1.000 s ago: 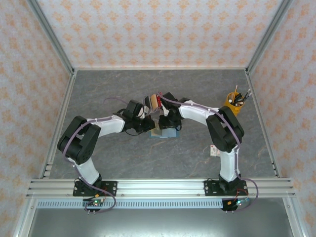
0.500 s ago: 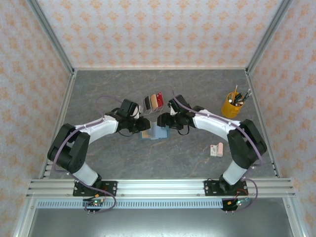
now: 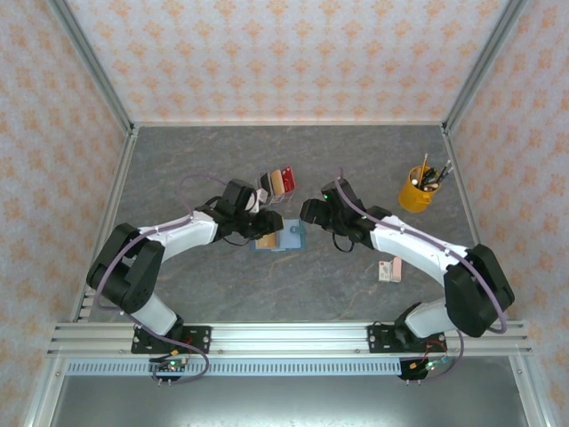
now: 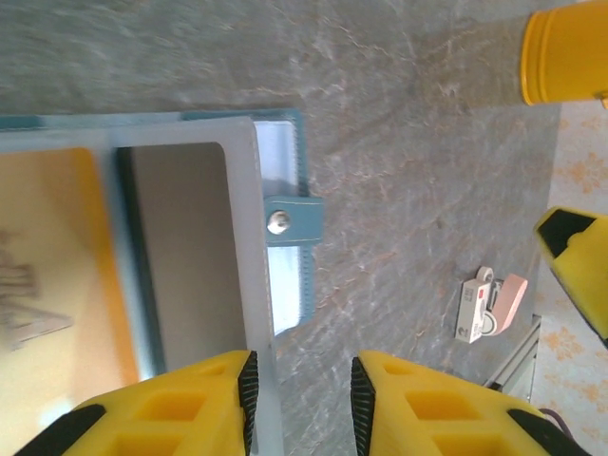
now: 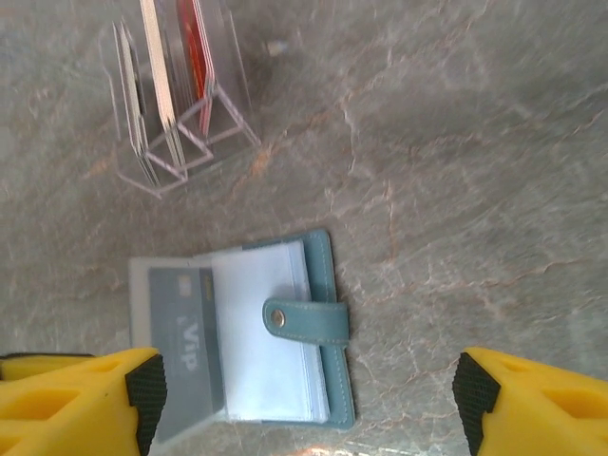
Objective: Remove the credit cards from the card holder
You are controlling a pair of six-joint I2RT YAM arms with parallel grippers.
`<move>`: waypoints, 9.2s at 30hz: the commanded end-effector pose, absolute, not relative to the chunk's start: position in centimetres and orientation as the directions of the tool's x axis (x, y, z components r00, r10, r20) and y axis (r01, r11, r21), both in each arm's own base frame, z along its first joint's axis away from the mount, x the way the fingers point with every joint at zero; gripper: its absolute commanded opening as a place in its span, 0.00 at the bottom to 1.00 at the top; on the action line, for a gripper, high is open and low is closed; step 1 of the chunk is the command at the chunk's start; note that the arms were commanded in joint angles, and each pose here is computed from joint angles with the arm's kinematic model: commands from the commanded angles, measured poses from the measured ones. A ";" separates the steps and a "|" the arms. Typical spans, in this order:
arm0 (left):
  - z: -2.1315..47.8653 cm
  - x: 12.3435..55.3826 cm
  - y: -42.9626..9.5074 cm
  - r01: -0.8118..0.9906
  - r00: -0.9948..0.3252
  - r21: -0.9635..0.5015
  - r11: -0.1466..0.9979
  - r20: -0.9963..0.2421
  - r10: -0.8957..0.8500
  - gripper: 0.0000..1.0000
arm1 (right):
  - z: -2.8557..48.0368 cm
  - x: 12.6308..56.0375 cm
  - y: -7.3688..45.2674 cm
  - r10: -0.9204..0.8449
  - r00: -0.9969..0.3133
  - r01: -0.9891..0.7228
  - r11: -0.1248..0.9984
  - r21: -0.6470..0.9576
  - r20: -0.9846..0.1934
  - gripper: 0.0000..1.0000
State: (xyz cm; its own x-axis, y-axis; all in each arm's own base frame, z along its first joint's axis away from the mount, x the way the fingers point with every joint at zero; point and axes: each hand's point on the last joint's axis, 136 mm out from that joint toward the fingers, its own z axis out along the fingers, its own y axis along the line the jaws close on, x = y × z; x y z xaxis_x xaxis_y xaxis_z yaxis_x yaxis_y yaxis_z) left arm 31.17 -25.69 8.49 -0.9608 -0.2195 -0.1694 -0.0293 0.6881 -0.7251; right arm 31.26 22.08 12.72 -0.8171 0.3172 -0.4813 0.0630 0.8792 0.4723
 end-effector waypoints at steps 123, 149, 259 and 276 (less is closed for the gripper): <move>10.6 28.2 -15.8 -0.108 -0.913 -0.497 0.861 -0.294 -0.284 0.00 | 5.8 32.4 28.1 -0.109 -0.969 -0.177 0.933 0.314 -0.221 0.26; 20.3 38.5 -17.7 -0.283 -0.777 -0.070 0.957 -0.567 -0.272 0.00 | 13.0 29.4 18.6 0.133 -0.806 -0.035 0.962 0.271 -0.577 1.00; 7.6 28.5 -10.1 -0.422 -0.775 -0.494 0.760 -0.239 -0.586 1.00 | 3.5 31.9 31.0 -0.424 -0.884 -0.428 0.904 -0.024 -0.195 0.98; 7.7 28.9 -11.5 -0.387 -0.801 -0.542 0.746 -0.203 -0.563 1.00 | 4.1 31.4 28.6 -0.443 -0.879 -0.429 0.896 -0.115 -0.177 0.95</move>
